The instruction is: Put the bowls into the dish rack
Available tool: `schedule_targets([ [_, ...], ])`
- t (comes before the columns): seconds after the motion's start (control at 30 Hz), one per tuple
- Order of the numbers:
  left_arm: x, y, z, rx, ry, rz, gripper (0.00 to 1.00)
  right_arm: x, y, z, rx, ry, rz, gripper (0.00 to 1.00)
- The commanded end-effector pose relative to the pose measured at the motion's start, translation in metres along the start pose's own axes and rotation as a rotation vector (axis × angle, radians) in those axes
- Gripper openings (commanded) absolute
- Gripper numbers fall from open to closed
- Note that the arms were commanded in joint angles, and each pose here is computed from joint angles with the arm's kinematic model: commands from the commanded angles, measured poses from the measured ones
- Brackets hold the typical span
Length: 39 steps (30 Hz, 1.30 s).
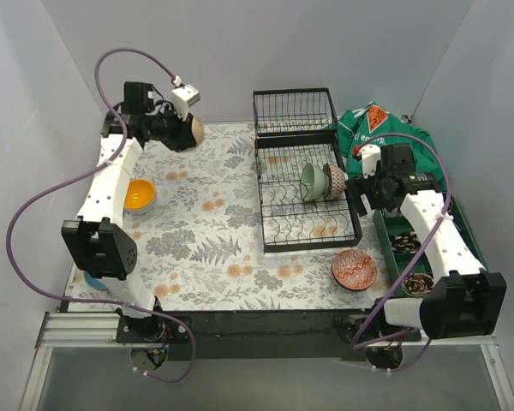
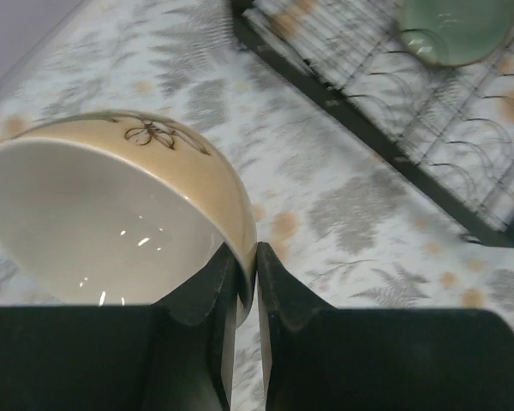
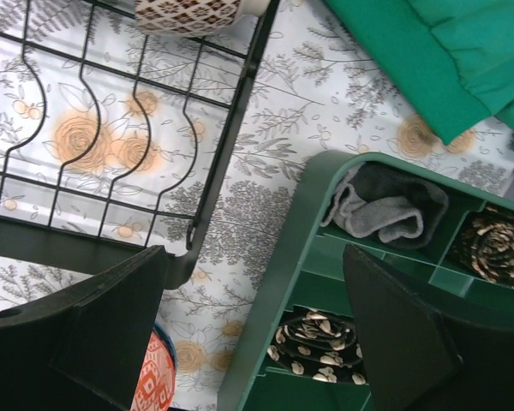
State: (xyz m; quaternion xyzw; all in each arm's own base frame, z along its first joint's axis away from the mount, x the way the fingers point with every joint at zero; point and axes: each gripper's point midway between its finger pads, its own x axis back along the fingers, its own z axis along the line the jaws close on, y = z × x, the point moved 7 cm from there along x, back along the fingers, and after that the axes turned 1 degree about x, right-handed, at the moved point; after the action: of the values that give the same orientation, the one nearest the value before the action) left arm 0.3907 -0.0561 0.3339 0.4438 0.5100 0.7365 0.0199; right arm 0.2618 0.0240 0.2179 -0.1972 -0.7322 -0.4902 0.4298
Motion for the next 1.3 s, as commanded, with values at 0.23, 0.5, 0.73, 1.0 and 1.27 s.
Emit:
schedule_targets([
  [0.23, -0.019, 0.055, -0.15, 0.174, -0.803, -0.603, 0.0, 0.023, 0.004, -0.018, 0.034, -0.146, 0.031, 0.91],
  [0.5, -0.07, 0.067, -0.168, 0.538, -0.948, -0.668, 0.0, 0.028, -0.001, -0.024, 0.055, -0.186, 0.084, 0.91],
  [0.73, -0.122, 0.082, -0.173, 0.778, -0.941, -0.604, 0.0, 0.022, -0.002, -0.027, 0.076, -0.2, 0.122, 0.91],
  [1.0, -0.164, 0.065, -0.166, 1.096, -0.858, -0.498, 0.0, 0.02, -0.002, -0.031, 0.093, -0.212, 0.158, 0.91],
  [1.27, -0.181, 0.061, -0.177, 1.141, -0.942, -0.498, 0.0, 0.014, -0.006, -0.031, 0.101, -0.203, 0.197, 0.91],
])
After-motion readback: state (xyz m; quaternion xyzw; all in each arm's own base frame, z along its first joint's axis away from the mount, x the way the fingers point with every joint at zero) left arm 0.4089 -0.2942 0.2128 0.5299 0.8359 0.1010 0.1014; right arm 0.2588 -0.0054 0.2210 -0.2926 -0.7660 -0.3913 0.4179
